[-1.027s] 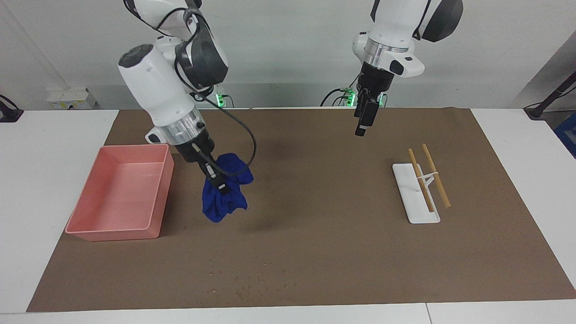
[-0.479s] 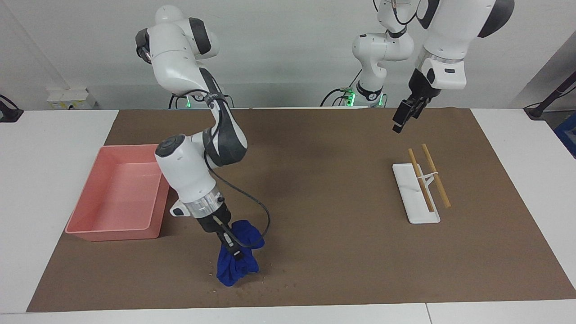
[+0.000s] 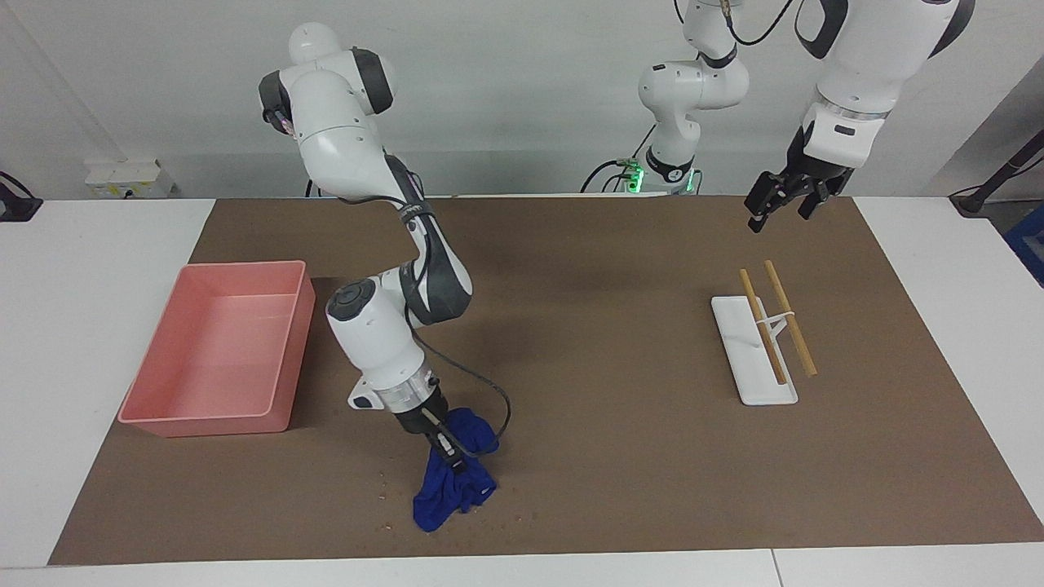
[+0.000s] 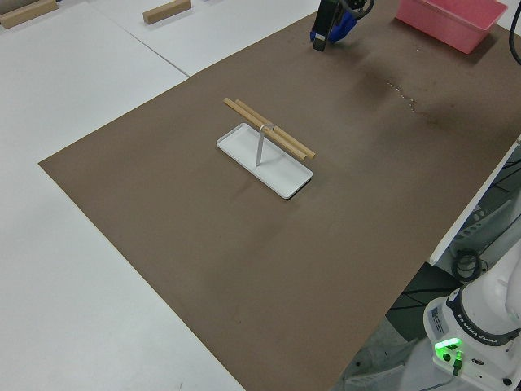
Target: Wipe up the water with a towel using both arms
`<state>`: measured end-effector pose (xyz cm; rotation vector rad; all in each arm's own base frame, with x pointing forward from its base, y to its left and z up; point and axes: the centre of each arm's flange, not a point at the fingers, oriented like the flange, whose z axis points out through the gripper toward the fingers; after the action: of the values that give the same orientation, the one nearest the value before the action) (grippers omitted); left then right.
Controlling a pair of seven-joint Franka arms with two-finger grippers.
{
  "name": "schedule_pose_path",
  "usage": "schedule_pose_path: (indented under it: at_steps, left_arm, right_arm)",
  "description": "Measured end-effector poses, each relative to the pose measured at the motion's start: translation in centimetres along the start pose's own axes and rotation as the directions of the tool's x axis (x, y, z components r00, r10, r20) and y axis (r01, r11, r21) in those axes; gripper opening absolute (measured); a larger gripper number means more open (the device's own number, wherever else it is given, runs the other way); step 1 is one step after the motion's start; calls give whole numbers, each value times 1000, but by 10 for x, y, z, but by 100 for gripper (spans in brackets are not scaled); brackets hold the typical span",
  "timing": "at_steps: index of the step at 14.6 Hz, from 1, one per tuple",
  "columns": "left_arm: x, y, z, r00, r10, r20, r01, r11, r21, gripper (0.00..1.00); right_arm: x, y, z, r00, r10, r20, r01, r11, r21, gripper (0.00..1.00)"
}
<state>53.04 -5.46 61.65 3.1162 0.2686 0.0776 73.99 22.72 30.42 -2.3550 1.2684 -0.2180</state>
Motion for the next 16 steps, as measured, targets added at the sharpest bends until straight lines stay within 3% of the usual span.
schedule_pose_path:
  at_steps: [3, 6, 9, 13, 16]
  left_arm:
    - [11, -26, 15, 999, 48, -6, -48, 999, 1, 100]
    - [8, -25, 38, 992, 120, 39, -120, 993, 6, 100]
    - [3, -25, 40, 982, 171, 77, -173, 984, 30, 100]
    - [1, -25, 38, 974, 212, 79, -216, 975, 46, 100]
    - [2, -27, 38, 975, 210, 79, -214, 976, 49, 100]
  right_arm:
    - [-24, 17, 0, 1000, 22, 18, -21, 998, -52, 12]
    - [-42, 48, -9, 999, 41, 28, -37, 992, -120, 12]
    - [-87, 73, -20, 995, 88, 44, -77, 978, -192, 12]
    - [-160, 111, -36, 983, 175, 52, -147, 927, -346, 12]
    - [-193, 137, -48, 977, 211, 39, -172, 878, -448, 12]
